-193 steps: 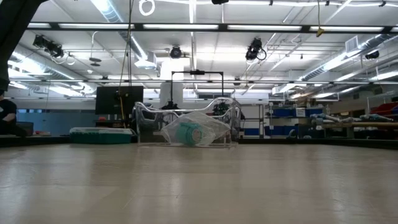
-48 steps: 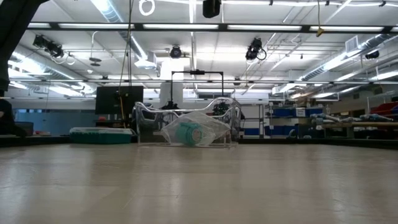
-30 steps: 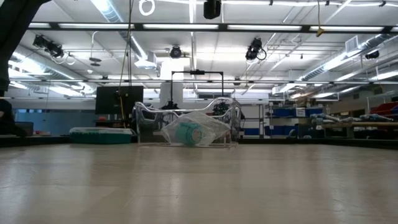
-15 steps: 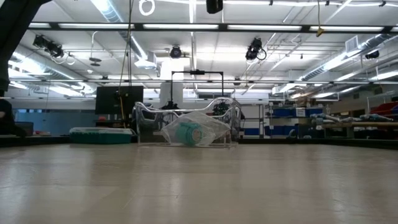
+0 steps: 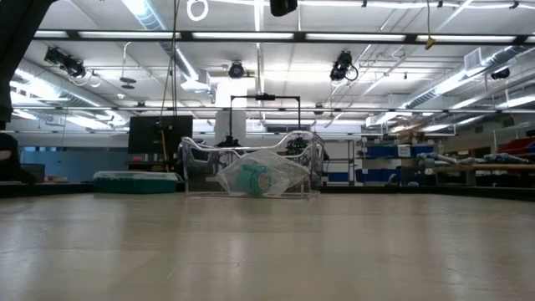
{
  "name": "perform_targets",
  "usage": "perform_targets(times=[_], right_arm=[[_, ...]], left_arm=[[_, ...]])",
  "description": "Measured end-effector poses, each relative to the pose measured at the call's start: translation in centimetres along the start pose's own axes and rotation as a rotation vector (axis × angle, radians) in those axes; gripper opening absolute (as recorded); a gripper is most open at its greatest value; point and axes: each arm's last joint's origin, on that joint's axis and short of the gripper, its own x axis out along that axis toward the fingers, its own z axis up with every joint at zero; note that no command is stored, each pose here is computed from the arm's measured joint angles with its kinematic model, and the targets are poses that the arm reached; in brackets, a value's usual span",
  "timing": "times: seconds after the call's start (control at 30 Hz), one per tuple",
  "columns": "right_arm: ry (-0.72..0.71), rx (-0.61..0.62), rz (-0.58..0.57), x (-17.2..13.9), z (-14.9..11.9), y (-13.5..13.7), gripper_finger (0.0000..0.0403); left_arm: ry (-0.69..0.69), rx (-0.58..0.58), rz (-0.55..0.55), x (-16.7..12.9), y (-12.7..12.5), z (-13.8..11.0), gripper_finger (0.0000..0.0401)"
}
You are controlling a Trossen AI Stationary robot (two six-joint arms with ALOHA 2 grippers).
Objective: Roll bandage
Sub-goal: Roll the blue bandage
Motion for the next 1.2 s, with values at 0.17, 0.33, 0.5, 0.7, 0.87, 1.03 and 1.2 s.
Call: perform_targets(times=[0.17,0.33,0.5,0.7,0.87,1.03,1.2], right_arm=[[0.060,-0.005,-0.023,0.1,-0.6,-0.2,0.0150],[0.150,-0.009,-0.066,0.5,-1.5,-0.7,0.0150],[0.206,-0.014,-0.021,1.9,-1.9,-0.6,0.0150],[0.322,-0.046,0.034,5.3,-3.3,0.0,0.0150],[0.414,-0.053,0.065,8.4,-4.9,0.4,0.0150],[0.423,-0.048,0.075,10.3,-5.6,0.9,0.0150],[0.417,-0.049,0.077,10.4,-5.5,0.9,0.0150]], left_arm=[[0.014,0.144,0.131,-1.2,-2.9,-0.2,0.0023],[0.105,0.316,0.353,-3.1,-6.2,-1.4,0.0023],[0.319,0.305,0.449,-3.3,-7.2,-4.4,0.0023],[0.522,0.284,0.564,-3.2,-7.5,-6.8,0.0023],[0.523,0.265,0.564,-3.0,-7.7,-7.2,0.0023],[0.586,0.234,0.572,-2.0,-7.2,-8.3,0.0023],[0.696,0.213,0.585,-0.2,-6.1,-10.2,0.0023]])
